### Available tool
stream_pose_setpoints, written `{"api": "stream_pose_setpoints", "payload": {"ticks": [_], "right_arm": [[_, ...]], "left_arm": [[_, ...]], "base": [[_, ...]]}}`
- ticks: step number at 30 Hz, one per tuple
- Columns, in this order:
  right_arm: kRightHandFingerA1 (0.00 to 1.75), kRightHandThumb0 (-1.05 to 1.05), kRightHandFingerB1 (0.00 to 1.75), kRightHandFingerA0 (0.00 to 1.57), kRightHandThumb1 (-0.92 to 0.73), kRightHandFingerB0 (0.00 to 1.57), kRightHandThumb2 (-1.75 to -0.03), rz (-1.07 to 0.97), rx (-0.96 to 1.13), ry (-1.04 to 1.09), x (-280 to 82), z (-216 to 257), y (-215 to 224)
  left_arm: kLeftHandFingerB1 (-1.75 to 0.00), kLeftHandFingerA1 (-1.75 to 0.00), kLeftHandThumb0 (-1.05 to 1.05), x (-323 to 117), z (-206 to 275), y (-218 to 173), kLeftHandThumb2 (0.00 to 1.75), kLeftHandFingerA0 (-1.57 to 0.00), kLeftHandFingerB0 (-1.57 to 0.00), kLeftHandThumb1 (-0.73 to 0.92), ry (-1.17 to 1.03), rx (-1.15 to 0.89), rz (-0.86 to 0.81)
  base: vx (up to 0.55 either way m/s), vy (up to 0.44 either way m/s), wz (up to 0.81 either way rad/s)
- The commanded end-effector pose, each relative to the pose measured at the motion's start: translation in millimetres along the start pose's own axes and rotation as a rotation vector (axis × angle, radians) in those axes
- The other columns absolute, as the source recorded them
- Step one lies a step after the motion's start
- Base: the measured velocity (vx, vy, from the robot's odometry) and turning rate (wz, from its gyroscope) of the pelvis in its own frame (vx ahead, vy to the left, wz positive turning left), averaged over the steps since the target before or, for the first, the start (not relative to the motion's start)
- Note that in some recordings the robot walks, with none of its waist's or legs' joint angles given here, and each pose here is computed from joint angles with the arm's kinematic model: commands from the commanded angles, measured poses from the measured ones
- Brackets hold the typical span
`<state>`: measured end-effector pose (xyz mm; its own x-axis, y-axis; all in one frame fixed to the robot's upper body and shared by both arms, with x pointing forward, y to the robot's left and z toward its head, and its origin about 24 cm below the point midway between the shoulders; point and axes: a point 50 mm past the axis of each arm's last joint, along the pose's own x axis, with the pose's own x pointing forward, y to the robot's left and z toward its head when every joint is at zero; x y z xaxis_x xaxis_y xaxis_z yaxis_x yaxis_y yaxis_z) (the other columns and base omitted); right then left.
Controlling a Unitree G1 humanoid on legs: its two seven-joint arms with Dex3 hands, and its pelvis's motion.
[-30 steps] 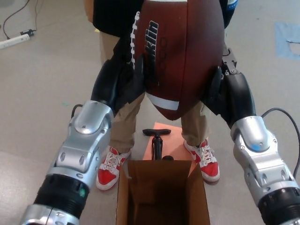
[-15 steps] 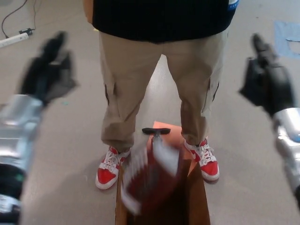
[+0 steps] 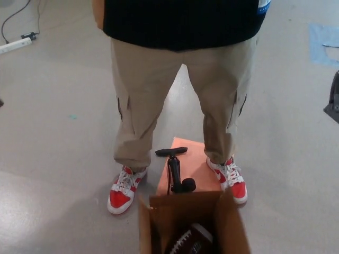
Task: Use both hands to pick up a football from a person and place it into a container beneath
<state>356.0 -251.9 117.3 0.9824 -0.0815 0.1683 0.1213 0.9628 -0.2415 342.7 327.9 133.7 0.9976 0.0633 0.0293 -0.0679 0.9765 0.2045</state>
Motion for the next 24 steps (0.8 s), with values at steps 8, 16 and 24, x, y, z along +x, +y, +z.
{"api": "stream_pose_setpoints", "payload": {"ticks": [8,16,24], "right_arm": [[0.09,-0.82,0.07,0.0,-0.87,0.0,-1.13,0.041,-0.014,-0.121,-9,14,11],[0.17,-0.84,0.09,0.0,-0.89,0.0,-1.16,0.057,0.101,0.01,-38,-32,44],[0.24,-0.79,0.11,0.01,-0.87,0.0,-1.14,-0.01,0.058,0.171,-66,-84,39]], "left_arm": [[-0.18,-0.18,-0.82,-14,3,0,1.11,0.0,0.0,0.74,-0.09,0.029,-0.072],[-0.11,-0.07,-0.88,-39,-40,-39,1.12,0.0,0.0,0.81,-0.039,0.036,-0.145],[-0.17,-0.2,-0.78,-62,-101,-31,1.11,0.0,0.0,0.77,0.128,-0.015,-0.03]], "base": [[0.0,0.0,0.0],[0.0,0.0,0.0],[0.0,0.0,0.0]]}}
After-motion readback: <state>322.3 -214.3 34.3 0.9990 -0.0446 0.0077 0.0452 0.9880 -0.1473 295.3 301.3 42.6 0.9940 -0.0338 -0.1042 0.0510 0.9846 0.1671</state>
